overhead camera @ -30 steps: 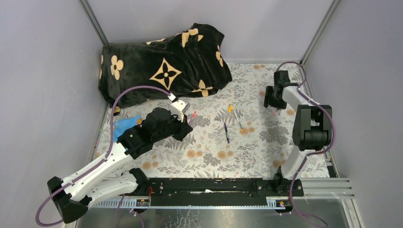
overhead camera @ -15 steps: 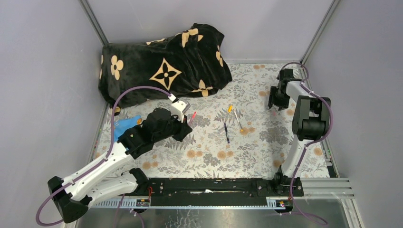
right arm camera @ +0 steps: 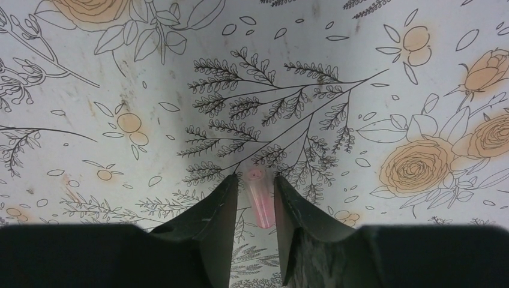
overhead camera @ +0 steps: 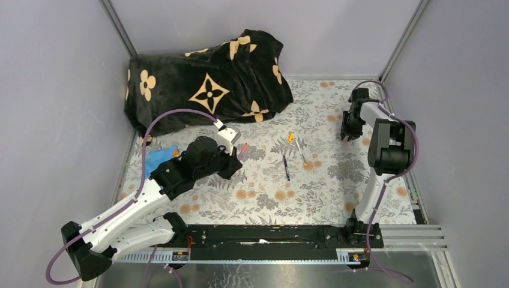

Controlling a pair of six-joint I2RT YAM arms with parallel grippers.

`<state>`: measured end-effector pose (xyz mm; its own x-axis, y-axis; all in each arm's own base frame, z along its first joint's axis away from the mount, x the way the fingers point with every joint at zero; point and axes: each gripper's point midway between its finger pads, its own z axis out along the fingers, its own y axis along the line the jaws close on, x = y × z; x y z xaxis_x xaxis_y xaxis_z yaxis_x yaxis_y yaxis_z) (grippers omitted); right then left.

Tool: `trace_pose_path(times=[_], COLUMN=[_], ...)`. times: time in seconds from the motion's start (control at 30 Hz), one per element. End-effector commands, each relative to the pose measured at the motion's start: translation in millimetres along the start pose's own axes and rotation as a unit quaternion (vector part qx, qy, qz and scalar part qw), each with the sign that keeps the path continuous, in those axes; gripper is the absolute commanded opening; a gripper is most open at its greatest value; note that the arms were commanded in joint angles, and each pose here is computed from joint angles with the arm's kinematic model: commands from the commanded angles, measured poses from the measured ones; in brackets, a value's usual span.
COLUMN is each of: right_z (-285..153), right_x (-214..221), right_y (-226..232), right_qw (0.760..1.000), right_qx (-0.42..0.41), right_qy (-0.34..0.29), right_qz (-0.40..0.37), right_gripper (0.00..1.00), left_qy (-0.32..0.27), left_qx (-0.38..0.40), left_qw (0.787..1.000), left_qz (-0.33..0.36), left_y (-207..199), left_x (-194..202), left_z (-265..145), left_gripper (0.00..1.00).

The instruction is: Insert the pens into the pen caps

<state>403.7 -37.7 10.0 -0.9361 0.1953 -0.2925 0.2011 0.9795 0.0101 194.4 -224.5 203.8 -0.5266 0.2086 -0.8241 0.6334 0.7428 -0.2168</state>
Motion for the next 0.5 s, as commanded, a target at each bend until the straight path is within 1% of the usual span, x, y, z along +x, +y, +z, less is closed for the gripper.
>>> trace_pose_path(times=[0.0, 0.13, 0.2, 0.27, 0.37, 0.4, 0.47], right_z=[-5, -8, -13, -22, -43, -54, -76], right_x=[1, 10, 10, 6, -5, -12, -23], right_y=[2, 6, 6, 10, 23, 27, 32], right_qw=[1.000, 1.000, 1.000, 0.999, 0.995, 0.993, 0.986], right_qx=[-0.008, -0.021, -0.023, -0.034, -0.070, -0.082, -0.099], right_qy=[0.012, 0.017, 0.002, -0.018, -0.061, -0.085, -0.130], right_qz=[0.004, 0.003, 0.007, 0.014, 0.025, 0.029, 0.045], right_gripper=[0.33, 0.26, 0.23, 0.17, 0.10, 0.08, 0.00], left_qy=[-0.018, -0.015, -0.014, -0.017, -0.027, -0.031, -0.039], left_qx=[-0.005, -0.005, -0.004, -0.002, 0.006, 0.010, 0.013], left_qw=[1.000, 1.000, 1.000, 1.000, 1.000, 0.999, 0.999], left_qz=[-0.002, 0.001, 0.001, -0.003, -0.010, -0.012, -0.016], left_y=[0, 0, 0, -1, -5, -7, -8], left_x=[-14, -13, -12, -14, -19, -21, -24], left_z=[-9, -9, -9, -10, -9, -9, -8], left_gripper=[0.00, 0.00, 0.00, 0.00, 0.00, 0.00, 0.00])
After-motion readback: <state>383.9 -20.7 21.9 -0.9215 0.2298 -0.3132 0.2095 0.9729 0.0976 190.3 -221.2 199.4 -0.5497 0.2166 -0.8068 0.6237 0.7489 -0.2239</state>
